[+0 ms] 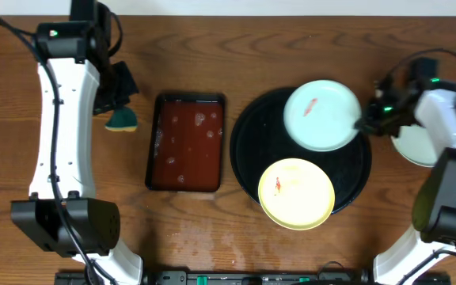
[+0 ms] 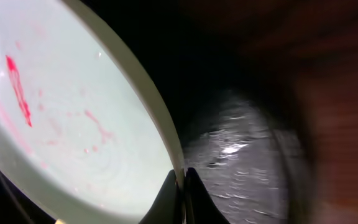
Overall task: Clean dirty plates on tray and stack at the side
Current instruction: 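Grasp the second pale green plate rim with right gripper, drag it to tray center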
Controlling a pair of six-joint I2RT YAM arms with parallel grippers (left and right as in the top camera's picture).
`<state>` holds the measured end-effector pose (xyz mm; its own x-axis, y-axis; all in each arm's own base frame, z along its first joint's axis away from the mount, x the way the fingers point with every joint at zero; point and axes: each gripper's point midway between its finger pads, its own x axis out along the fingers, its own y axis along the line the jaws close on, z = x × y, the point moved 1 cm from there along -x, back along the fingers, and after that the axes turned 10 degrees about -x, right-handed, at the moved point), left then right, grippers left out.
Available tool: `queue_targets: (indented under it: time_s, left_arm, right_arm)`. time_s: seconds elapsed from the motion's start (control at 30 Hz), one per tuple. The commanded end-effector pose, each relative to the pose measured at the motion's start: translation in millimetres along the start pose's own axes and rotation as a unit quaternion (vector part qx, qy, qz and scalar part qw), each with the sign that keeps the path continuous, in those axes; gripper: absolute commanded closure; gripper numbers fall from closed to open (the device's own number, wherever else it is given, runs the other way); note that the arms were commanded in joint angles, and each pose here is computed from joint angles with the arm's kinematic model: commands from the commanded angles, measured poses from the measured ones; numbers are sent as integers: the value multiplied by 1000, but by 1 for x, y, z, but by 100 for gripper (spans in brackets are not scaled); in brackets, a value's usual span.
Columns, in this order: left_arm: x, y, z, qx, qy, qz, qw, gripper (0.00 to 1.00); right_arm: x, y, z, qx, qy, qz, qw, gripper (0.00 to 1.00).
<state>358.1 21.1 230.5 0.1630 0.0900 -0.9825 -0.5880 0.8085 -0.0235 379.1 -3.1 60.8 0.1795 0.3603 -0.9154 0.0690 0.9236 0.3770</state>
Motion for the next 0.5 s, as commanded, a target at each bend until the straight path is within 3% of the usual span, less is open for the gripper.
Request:
queue_targets:
  time_s: [0.0, 0.3, 0.33, 0.47]
  left_arm:
    - [-7, -3, -4, 9, -9, -4, 1000, 92]
    - [-7, -4, -5, 11, -9, -5, 1000, 92]
    - [-7, -4, -5, 11, -9, -5, 1000, 92]
    - [-7, -10, -7, 21, -12, -9, 1000, 92]
  right_arm:
    - [23, 18, -8, 9, 4, -15, 1000, 99]
    - [42, 48, 8, -60, -38, -59, 996, 98]
    - [42, 50, 11, -65, -42, -58, 995, 95]
    - [43, 52, 10, -94, -39, -58, 993, 66]
